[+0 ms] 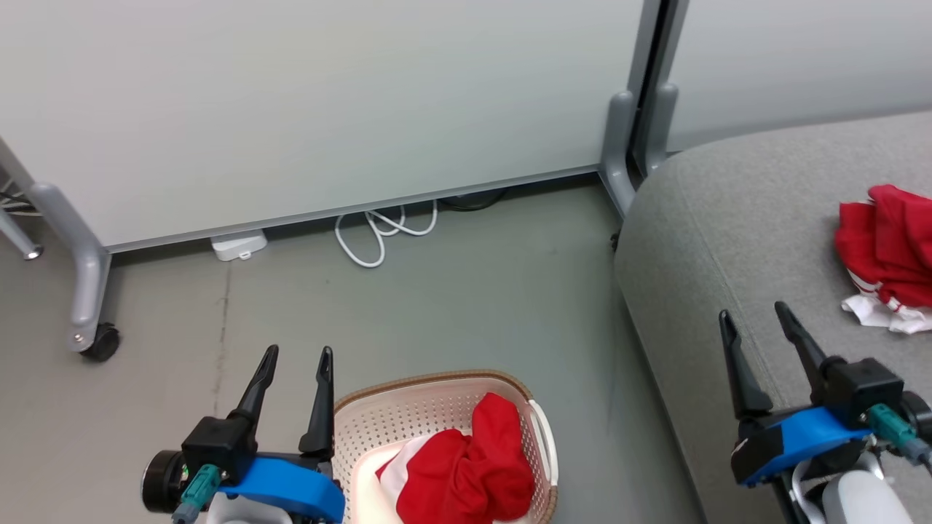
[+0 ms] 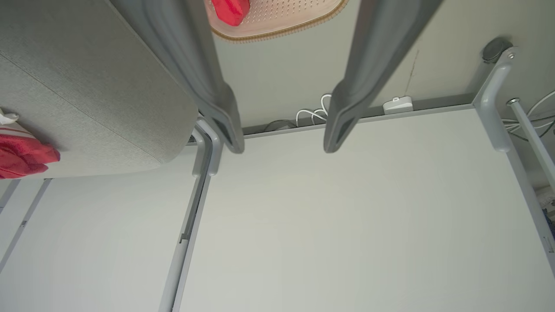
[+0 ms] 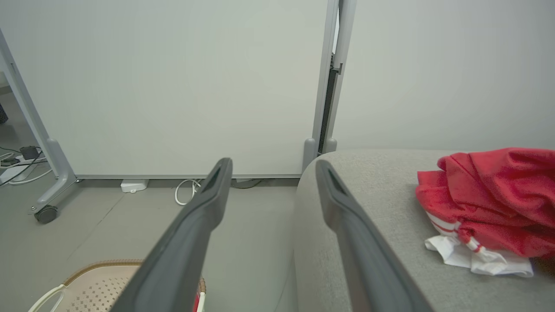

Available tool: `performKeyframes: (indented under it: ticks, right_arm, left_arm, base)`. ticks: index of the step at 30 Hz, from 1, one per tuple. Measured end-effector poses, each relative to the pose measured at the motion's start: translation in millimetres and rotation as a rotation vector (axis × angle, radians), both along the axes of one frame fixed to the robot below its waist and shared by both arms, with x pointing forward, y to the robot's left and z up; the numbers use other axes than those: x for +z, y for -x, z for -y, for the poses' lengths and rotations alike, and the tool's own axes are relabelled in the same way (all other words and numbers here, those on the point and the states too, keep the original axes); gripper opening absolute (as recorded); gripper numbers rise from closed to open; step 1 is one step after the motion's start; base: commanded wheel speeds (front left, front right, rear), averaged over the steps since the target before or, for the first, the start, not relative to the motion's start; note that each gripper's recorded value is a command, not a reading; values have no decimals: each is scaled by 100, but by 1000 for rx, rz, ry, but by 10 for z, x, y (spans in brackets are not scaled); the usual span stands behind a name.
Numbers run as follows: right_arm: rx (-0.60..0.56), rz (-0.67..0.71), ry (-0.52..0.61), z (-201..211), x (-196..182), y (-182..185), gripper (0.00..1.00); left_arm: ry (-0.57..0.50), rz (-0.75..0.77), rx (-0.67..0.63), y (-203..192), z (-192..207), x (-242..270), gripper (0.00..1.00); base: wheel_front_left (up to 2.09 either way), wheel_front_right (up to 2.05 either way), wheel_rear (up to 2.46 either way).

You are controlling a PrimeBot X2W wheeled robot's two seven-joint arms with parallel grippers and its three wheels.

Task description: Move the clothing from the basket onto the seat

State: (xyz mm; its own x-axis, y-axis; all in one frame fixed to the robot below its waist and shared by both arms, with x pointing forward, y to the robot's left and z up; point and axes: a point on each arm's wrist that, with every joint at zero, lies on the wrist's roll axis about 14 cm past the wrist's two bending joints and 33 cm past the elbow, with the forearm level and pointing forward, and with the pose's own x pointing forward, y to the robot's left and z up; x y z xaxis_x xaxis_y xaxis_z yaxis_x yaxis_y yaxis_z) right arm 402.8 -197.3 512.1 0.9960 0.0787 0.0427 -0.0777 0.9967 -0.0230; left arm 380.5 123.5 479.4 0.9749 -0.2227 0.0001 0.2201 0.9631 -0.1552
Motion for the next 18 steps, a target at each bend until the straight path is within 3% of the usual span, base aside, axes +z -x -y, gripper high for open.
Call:
performKeyframes:
  ticks: [18]
  right_arm:
    - [117, -7, -9, -563, 10, 142, 100]
  left_arm:
    - [-19, -12, 208, 267, -678, -39, 100]
  base:
    - [0, 0, 0]
